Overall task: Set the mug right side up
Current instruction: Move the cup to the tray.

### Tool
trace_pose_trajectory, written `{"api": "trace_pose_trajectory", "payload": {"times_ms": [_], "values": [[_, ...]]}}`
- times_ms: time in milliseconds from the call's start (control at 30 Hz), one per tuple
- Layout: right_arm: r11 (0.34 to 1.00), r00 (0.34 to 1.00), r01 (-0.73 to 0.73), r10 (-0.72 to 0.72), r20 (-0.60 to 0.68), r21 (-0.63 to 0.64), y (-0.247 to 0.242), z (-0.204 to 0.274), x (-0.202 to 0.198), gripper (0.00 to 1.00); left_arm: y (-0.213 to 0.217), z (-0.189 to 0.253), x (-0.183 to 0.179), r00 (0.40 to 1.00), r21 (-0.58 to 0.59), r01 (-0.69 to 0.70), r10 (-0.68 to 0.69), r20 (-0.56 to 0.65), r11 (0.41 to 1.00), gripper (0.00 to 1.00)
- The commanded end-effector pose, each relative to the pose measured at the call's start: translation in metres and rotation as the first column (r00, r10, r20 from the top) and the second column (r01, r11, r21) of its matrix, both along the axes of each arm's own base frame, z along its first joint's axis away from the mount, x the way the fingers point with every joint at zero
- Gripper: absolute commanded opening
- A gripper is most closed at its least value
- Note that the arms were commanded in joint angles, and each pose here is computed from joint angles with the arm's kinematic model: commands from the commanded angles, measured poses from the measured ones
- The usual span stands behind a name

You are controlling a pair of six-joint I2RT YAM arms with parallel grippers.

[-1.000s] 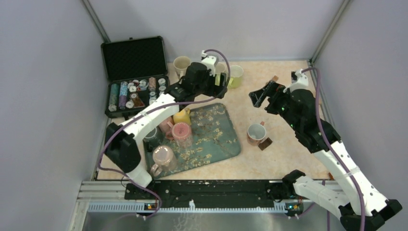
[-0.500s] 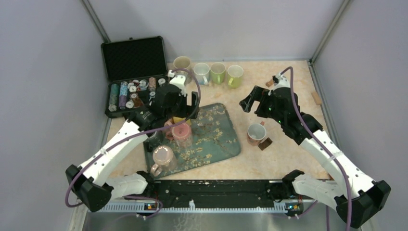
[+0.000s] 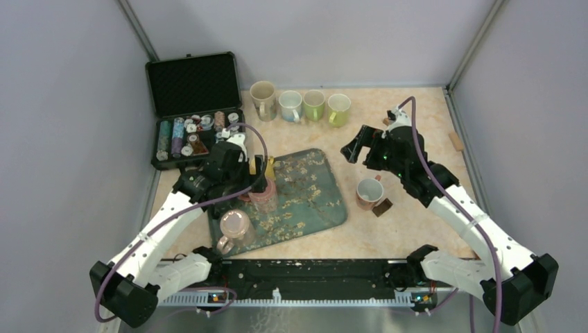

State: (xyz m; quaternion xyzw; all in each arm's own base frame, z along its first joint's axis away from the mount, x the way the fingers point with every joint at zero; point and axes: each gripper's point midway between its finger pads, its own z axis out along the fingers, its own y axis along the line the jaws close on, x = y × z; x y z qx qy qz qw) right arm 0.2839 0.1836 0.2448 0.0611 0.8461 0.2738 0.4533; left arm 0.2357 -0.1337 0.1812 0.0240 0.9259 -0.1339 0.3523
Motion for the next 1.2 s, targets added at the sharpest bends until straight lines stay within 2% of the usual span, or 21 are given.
{"api": "trace_pose_trajectory", "payload": {"times_ms": [0,300,500,833,1067,1167], "values": [[1.000,1.000,-0.008,0.008,0.030,0.023,0.002,0.006,0.001,0.99,-0.003,-0.011,-0.007,0.998,-0.059,-0.009,0.006,-0.057,0.998,0.98],[1.000,0.999,0.000,0.000,0.036,0.020,-0.001,0.005,-0.001,0.99,-0.027,-0.019,-0.012,0.992,-0.163,0.081,-0.096,-0.085,0.983,0.98],[1.000,0.999,0.003,-0.004,0.036,0.021,-0.003,0.004,-0.004,0.99,-0.045,-0.027,-0.024,0.966,-0.225,0.140,-0.182,-0.182,0.964,0.98],[1.000,0.999,0.019,-0.020,0.034,0.011,-0.009,0.002,-0.007,0.99,-0.087,-0.020,-0.029,0.945,-0.325,0.230,-0.290,-0.152,0.918,0.98],[0.999,0.999,0.032,-0.032,0.034,0.000,-0.013,0.000,-0.010,0.99,-0.146,-0.033,-0.034,0.907,-0.340,0.329,-0.394,-0.145,0.881,0.99],[0.999,0.999,0.035,-0.035,0.032,-0.006,-0.015,-0.001,-0.011,0.99,-0.153,-0.028,-0.031,0.908,-0.317,0.345,-0.400,-0.126,0.883,0.99]]}}
